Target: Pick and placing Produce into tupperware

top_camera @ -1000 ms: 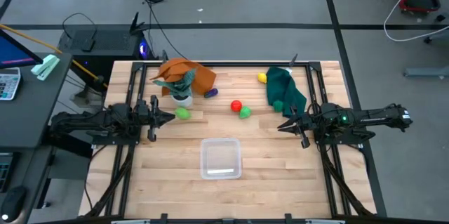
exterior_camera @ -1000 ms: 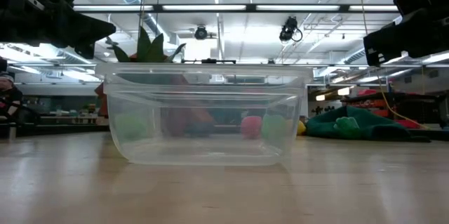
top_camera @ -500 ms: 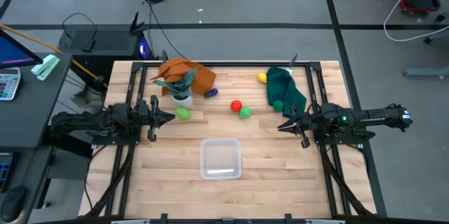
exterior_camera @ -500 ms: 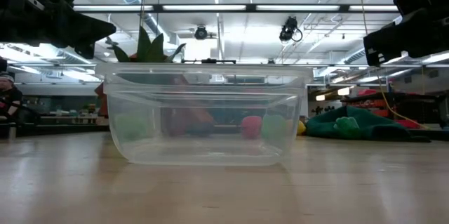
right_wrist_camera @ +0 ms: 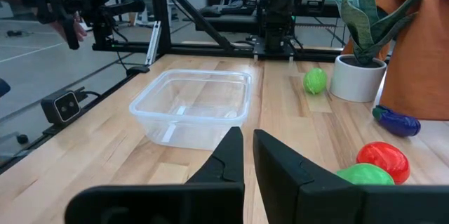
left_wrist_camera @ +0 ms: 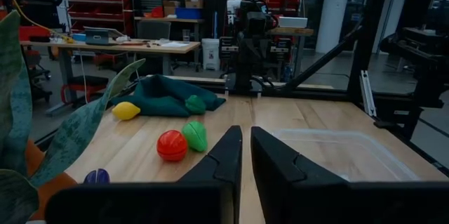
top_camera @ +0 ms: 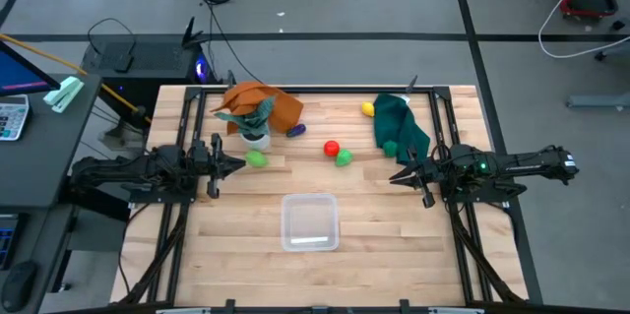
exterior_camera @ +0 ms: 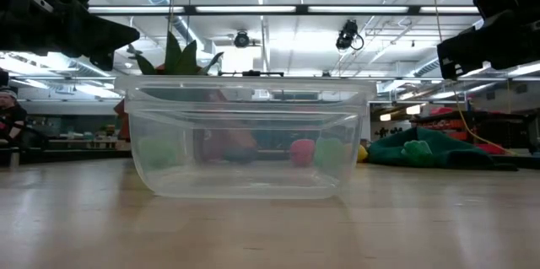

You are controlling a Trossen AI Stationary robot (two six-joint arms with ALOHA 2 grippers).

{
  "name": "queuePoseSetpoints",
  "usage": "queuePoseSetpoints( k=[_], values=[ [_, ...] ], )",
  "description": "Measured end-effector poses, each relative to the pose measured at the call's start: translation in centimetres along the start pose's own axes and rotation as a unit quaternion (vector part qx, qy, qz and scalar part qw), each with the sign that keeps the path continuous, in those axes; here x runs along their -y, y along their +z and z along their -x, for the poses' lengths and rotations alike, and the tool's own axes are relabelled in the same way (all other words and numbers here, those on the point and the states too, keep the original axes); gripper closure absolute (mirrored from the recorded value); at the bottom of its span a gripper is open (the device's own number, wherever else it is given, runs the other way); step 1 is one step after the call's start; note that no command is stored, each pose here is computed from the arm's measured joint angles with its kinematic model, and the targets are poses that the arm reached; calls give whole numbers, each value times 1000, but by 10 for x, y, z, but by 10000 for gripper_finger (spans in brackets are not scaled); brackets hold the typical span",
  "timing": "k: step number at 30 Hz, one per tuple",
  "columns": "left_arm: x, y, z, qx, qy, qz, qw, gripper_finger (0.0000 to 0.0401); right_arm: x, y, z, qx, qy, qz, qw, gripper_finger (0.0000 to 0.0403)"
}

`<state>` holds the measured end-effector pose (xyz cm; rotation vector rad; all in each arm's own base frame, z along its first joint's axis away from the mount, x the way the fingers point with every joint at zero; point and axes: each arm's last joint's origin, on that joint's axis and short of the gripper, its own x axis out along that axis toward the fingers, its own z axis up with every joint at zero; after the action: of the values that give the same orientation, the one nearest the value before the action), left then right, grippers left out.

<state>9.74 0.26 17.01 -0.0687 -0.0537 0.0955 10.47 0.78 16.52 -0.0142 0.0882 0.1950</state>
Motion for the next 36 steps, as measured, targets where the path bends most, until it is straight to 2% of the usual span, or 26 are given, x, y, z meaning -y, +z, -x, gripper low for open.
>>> queuePoseSetpoints(
  k=[7, 14, 21, 28, 36],
  values=[
    [0, 0, 0, 0, 0, 0, 1000, 373, 0, 0, 0, 0, 0, 0, 1000, 402],
    [0, 0, 0, 0, 0, 0, 1000, 364, 0, 0, 0, 0, -4, 0, 1000, 402],
    [0, 0, 0, 1, 0, 0, 1000, 363, 3, 0, 0, 3, -60, -65, 996, 401],
    [0, 2, 0, 13, 7, 1, 1000, 375, 7, 7, 1, 57, -120, -163, 978, 401],
    [-1, 22, 3, 116, 33, 16, 993, 374, 12, 19, 5, 144, -189, -236, 942, 402]
  ],
)
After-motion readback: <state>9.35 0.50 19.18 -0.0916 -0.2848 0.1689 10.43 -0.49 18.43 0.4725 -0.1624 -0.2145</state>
